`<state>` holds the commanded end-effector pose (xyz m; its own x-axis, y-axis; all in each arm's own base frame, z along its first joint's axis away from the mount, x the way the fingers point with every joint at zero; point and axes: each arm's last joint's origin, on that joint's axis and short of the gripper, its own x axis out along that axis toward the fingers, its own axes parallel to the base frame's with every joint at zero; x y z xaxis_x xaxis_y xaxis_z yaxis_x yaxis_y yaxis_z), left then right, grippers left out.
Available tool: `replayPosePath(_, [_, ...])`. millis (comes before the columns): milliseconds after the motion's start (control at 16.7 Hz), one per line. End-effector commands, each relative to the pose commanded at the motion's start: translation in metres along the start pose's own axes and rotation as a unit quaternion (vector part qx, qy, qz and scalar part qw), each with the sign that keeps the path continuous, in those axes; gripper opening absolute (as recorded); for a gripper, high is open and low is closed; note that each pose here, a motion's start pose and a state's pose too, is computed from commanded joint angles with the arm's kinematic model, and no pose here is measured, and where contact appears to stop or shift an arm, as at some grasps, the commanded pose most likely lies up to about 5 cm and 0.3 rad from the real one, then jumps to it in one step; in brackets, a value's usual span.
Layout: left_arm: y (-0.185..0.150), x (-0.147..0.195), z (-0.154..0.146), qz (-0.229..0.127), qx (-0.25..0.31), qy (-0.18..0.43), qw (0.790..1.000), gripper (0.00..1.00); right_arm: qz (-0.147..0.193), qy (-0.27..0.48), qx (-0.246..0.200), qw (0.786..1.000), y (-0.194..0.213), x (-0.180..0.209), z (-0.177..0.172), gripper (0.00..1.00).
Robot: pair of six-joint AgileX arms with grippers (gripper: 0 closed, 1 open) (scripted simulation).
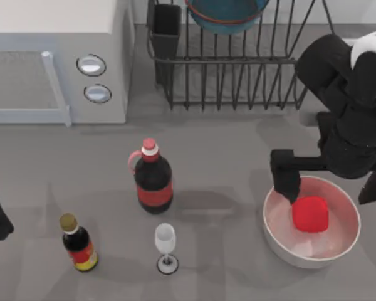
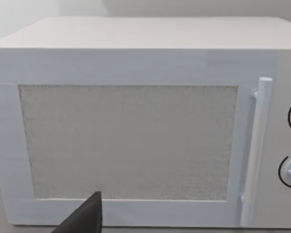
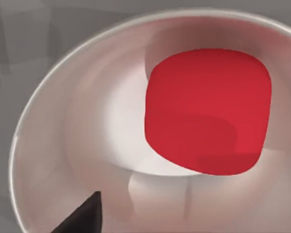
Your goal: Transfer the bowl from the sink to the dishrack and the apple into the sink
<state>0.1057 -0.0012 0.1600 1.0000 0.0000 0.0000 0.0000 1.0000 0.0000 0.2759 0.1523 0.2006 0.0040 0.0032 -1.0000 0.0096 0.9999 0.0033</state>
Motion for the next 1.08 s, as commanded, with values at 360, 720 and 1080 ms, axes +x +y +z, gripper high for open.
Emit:
replayPosePath(360, [0.000,0.000,0.000,0.000,0.000,0.000,1.000,1.00,-0.001,0.001,0.002,1.000,-0.001,0.000,0.001,1.00])
replayPosePath(720, [0.000,0.000,0.000,0.000,0.000,0.000,1.000,1.00,0.000,0.000,0.002,1.000,0.002,0.044,0.005,1.00])
replayPosePath(1080, [0.000,0.000,0.000,0.000,0.000,0.000,1.000,1.00,-0.001,-0.001,0.000,1.000,0.001,0.105,0.001,1.00])
